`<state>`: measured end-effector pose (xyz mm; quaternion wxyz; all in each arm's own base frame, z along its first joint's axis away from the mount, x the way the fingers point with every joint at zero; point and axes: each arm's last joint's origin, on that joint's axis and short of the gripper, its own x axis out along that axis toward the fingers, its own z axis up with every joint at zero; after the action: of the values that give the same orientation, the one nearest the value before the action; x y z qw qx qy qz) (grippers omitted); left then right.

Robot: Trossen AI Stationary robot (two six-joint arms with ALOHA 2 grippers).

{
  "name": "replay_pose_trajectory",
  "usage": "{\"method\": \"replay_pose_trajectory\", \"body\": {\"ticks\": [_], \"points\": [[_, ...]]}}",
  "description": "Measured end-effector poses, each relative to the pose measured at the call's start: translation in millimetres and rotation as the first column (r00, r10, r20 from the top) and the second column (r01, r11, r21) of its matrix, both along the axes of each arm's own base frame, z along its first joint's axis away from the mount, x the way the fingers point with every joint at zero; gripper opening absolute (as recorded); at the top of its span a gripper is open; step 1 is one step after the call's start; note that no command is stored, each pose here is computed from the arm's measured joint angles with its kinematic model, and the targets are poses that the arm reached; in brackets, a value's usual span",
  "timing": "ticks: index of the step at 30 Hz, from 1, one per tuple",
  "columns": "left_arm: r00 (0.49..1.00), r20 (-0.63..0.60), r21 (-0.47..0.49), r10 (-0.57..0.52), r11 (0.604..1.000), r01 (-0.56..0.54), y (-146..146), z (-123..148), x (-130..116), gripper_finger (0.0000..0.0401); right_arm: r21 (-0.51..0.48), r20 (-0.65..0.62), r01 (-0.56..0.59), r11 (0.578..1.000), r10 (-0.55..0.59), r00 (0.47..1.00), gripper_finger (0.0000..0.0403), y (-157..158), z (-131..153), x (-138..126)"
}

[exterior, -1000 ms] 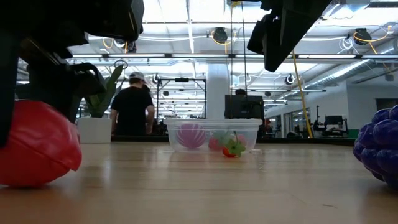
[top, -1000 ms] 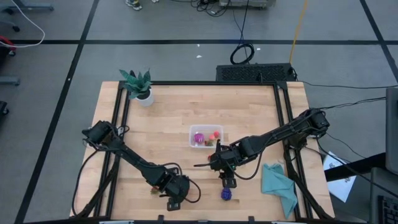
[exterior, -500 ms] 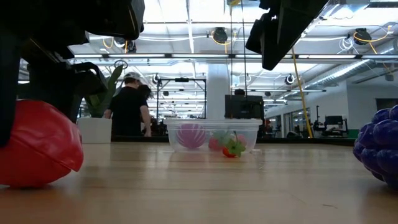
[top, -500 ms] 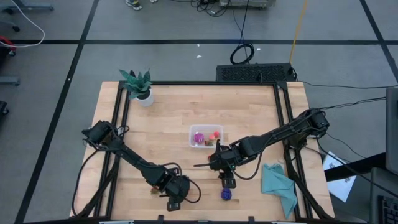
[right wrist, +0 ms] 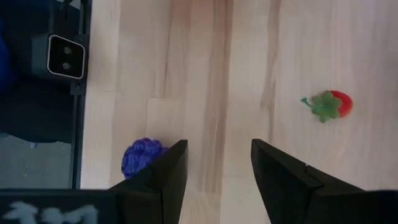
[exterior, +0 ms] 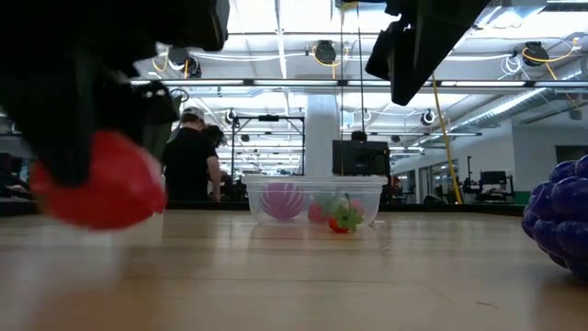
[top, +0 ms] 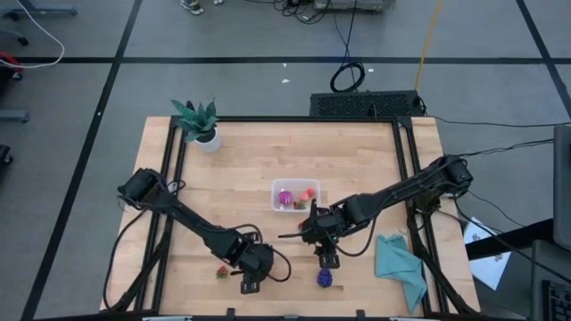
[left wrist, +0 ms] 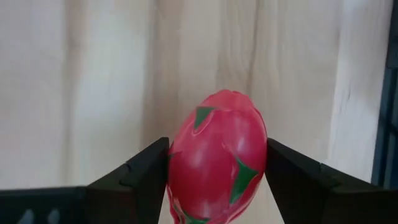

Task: Pick and placing Produce into tupperware
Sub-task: Put the pink dragon fruit into the transparent bin

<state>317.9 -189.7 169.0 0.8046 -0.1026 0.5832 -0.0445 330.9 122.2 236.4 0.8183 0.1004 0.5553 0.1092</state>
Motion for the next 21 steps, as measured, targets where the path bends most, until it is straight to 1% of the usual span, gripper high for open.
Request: {"method": "replay_pose_trajectory", "body": {"ticks": [4,7,10,14,16,18,21], "points": [[0.999,0.049,0.023,-0.001,1.0,0.0,9.8,19.9,-2.5,0.0237,-0.006,-0.013,0.023,1.0,-0.023,1.0,0.0169,-7.2,5.3,-3.4],[0.994,0.11,0.065,-0.011,0.998,0.004,19.5,37.1,-4.4,0.0237,-0.033,-0.028,0.045,0.998,-0.046,0.999,0.0169,-13.7,8.2,-6.7],[0.986,0.164,0.127,-0.019,0.992,-0.002,33.9,55.5,-7.8,0.0237,-0.039,-0.043,0.066,0.997,-0.067,0.997,0.0169,-20.7,12.4,-10.0],[0.972,0.233,0.219,-0.032,0.975,-0.021,60.0,76.2,-7.5,0.0237,-0.043,-0.057,0.089,0.995,-0.092,0.994,0.0169,-28.0,16.9,-13.5],[0.962,0.27,0.254,-0.037,0.967,-0.034,75.6,83.8,-3.0,0.0237,-0.045,-0.059,0.098,0.994,-0.1,0.993,0.0169,-31.4,20.4,-16.1],[0.963,0.266,0.288,-0.036,0.957,-0.044,94.5,87.0,-0.1,0.0237,-0.05,-0.063,0.107,0.993,-0.11,0.992,0.0169,-34.8,22.4,-17.7],[0.962,0.271,0.306,-0.018,0.95,-0.068,123.5,87.9,8.5,0.0237,-0.079,-0.08,0.117,0.99,-0.123,0.989,0.0169,-37.7,25.1,-22.9]]}}
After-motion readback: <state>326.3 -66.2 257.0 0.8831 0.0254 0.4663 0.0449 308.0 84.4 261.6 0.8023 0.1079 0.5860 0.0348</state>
